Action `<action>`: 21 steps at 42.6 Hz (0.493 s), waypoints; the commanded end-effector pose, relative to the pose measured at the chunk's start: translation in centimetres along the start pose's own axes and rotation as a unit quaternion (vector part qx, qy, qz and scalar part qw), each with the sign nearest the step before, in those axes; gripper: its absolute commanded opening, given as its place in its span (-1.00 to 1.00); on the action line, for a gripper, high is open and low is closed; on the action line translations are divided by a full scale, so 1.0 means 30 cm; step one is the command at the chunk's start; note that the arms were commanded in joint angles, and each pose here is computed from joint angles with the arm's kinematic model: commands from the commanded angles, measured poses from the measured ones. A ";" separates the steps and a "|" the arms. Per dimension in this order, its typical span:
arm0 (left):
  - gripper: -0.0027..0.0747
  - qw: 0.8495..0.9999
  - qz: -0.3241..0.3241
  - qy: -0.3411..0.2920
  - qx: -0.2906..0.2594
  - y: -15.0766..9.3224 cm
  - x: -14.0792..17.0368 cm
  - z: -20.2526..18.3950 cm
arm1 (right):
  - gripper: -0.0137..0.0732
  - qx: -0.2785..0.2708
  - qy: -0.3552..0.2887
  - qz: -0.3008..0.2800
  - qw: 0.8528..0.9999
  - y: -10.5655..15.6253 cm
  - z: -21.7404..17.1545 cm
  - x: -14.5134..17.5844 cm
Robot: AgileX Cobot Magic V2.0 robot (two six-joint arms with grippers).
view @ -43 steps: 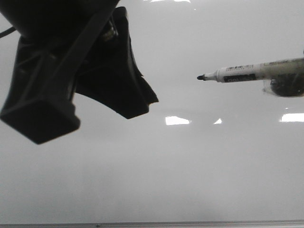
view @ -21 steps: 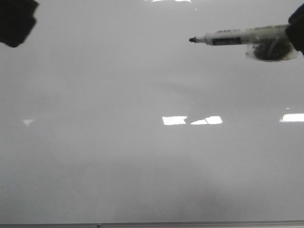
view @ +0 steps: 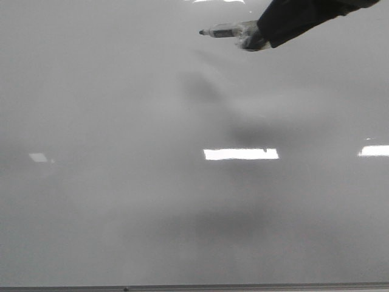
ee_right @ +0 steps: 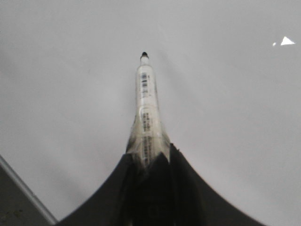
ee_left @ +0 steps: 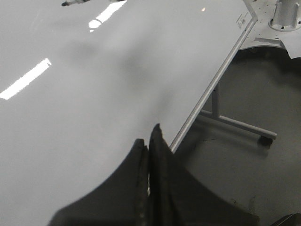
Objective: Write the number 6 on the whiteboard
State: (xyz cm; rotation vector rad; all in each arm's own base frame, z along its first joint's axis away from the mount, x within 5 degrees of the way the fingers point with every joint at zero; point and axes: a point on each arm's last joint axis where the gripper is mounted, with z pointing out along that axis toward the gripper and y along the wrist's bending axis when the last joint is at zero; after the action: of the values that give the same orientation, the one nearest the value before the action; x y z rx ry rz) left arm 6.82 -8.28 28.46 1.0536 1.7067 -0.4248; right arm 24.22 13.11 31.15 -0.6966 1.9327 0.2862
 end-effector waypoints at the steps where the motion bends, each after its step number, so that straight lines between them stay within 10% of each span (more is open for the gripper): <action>1: -0.98 0.999 -0.010 -0.052 -0.011 0.012 -0.051 -0.011 | -0.84 0.038 -0.060 0.009 0.997 -0.037 0.010 -0.080; 21: -0.98 0.999 -0.010 -0.052 -0.011 0.012 -0.051 -0.011 | -0.84 0.033 -0.034 0.010 0.999 -0.046 0.120 -0.078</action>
State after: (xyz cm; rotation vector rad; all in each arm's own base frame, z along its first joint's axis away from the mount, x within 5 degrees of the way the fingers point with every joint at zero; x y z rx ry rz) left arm 6.84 -8.30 28.51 1.0489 1.7023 -0.4275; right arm 28.11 14.75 29.77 -0.6745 1.9546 0.2598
